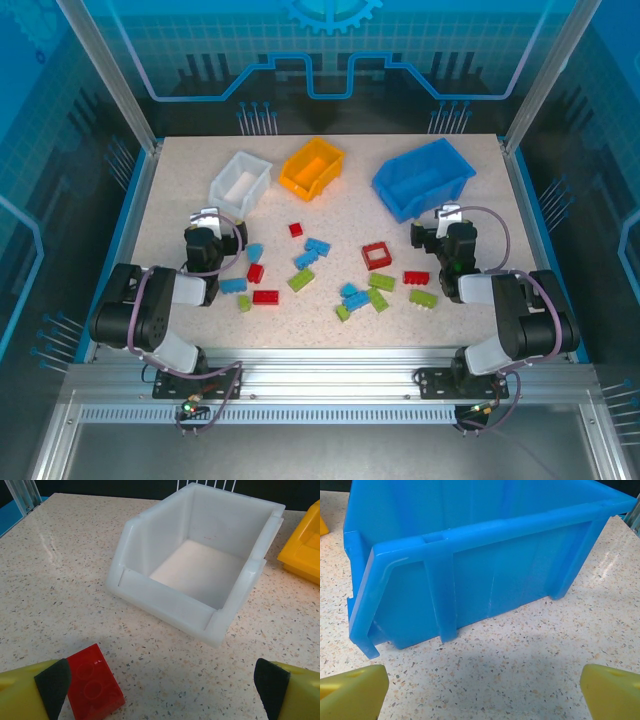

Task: Sort the legos into containers by color

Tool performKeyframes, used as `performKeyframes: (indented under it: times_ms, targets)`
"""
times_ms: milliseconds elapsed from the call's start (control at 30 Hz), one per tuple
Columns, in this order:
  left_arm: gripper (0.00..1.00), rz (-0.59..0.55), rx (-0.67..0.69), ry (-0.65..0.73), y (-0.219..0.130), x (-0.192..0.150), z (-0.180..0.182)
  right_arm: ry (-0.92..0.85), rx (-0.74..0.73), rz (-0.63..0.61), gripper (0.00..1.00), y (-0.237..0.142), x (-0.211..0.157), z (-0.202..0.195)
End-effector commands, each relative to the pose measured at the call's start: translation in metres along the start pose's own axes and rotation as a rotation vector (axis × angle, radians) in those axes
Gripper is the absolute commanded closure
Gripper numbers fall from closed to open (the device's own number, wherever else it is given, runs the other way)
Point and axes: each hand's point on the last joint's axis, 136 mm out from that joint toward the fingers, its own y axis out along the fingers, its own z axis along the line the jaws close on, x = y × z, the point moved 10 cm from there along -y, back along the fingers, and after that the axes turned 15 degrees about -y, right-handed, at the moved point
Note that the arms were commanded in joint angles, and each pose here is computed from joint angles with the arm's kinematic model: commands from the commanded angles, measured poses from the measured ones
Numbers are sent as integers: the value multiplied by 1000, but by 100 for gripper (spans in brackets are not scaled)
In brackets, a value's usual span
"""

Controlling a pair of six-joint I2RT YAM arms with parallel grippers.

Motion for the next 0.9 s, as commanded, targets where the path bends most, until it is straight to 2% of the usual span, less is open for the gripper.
performKeyframes:
  times_ms: [0, 167, 233, 300, 333, 500, 633, 700, 767, 800, 867]
  targets:
    - [1, -27, -18, -13, 2, 9, -1, -14, -10, -8, 0, 3, 5, 2]
    - [1, -40, -29, -9, 0, 9, -2, -13, -9, -13, 0, 2, 5, 1]
    - [1, -104, -15, 33, -15, 15, -11, 3, -14, -22, 0, -2, 11, -4]
    - [1, -143, -34, 106, -34, 27, -29, 16, -43, -8, 0, -18, 35, -16]
    - [1, -176, -61, 129, -48, 37, -41, 34, -50, -19, 0, -28, 49, -21]
    - [1, -299, -267, 93, -110, 93, -85, 43, -71, -319, 0, -115, 135, -32]
    - [1, -336, -394, 25, -155, 138, -109, 101, -16, -421, 0, -183, 174, -42]
    - [1, -301, -388, -145, -172, 162, -110, 271, 6, -371, 0, -203, 181, -51]
    - [1, -105, -302, -311, -185, 170, -105, 500, -20, -168, 0, -219, 169, -61]
    - [1, -50, -260, -349, -190, 174, -103, 557, -39, -102, 1, -220, 158, -61]
    - [1, 60, -268, -367, -185, 172, -106, 469, 132, -127, 2, -215, 156, -49]
